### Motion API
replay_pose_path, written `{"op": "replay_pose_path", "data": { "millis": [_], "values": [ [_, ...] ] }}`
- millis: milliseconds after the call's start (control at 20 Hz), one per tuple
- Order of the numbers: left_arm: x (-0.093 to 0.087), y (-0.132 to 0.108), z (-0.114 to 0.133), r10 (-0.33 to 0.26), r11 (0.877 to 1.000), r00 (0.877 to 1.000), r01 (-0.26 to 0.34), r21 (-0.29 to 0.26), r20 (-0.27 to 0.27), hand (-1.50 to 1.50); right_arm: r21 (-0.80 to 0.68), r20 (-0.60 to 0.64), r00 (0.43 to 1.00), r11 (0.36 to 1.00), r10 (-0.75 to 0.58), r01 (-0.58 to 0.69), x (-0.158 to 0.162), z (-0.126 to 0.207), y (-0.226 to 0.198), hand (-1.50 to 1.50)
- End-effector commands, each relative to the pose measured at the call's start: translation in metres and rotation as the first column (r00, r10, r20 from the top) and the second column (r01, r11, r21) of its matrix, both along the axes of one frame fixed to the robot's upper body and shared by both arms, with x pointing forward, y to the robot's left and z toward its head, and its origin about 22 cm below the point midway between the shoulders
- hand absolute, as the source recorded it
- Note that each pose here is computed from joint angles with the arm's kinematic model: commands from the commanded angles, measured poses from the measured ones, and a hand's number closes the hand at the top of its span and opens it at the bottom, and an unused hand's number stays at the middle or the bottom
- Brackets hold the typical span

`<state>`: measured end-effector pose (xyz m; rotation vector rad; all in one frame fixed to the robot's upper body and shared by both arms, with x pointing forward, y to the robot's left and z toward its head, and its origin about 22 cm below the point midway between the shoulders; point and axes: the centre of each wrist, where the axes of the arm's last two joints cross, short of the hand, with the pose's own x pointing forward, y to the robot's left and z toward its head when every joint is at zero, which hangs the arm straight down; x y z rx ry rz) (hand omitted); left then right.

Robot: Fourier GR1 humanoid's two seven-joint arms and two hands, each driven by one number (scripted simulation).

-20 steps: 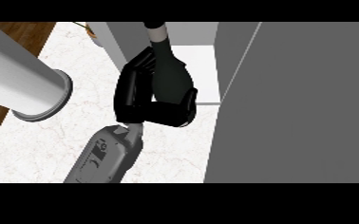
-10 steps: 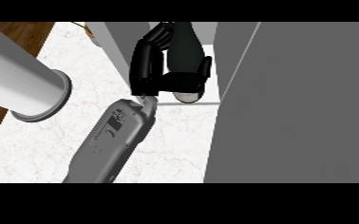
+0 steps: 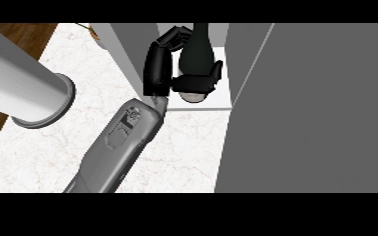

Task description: Pick up the wine, place it into the cabinet and close the cabinet

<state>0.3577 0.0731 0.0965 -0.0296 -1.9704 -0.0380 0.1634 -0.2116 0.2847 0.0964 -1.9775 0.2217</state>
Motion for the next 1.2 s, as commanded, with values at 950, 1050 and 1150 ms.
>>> {"op": "replay_pose_path", "data": {
  "millis": [950, 1050, 1150],
  "values": [
    [0.017, 0.008, -0.093, 0.058, 0.990, 0.994, -0.046, 0.131, -0.091, 1.50, 0.033, 0.027, 0.996, 0.995, 0.090, -0.090, -0.006, -0.002, -0.010, -1.50],
    [0.006, 0.003, -0.105, 0.114, 0.983, 0.991, -0.103, 0.153, -0.064, 1.50, 0.016, 0.016, 0.991, 0.991, 0.131, -0.132, -0.002, 0.007, 0.006, -1.50],
    [0.021, 0.009, -0.101, 0.102, 0.983, 0.992, -0.089, 0.161, -0.070, 1.50, 0.016, 0.025, 0.993, 0.994, 0.111, -0.112, -0.008, -0.004, 0.008, -1.50]
  ]
}}
